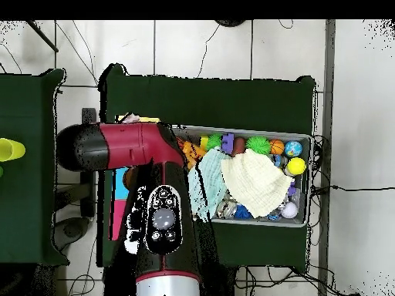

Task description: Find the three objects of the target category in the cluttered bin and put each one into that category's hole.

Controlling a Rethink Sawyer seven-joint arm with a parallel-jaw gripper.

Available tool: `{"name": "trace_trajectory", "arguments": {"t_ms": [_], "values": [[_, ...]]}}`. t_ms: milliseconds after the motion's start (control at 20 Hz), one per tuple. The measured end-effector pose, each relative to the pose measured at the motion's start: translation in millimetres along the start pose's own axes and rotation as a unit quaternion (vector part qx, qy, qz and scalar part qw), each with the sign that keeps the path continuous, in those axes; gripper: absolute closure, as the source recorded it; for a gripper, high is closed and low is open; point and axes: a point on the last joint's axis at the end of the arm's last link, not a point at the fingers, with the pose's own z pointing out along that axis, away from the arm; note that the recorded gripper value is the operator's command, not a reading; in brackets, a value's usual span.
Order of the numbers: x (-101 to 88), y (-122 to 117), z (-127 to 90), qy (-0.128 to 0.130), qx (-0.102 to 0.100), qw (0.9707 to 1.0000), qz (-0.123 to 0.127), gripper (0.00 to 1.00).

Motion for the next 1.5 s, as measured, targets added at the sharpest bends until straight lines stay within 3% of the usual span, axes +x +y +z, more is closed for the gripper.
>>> {"name": "trace_trajectory", "arguments": {"t_ms": [300,650,1500], "values": [[-14.5,-13,28,-0.017,0.003,0.9998,0.013,1.0],[-17.8,-23,43,-0.017,0.011,0.9996,0.019,1.0],[-23.3,-34,32,-0.02,0.016,0.9989,0.039,1.0]]}}
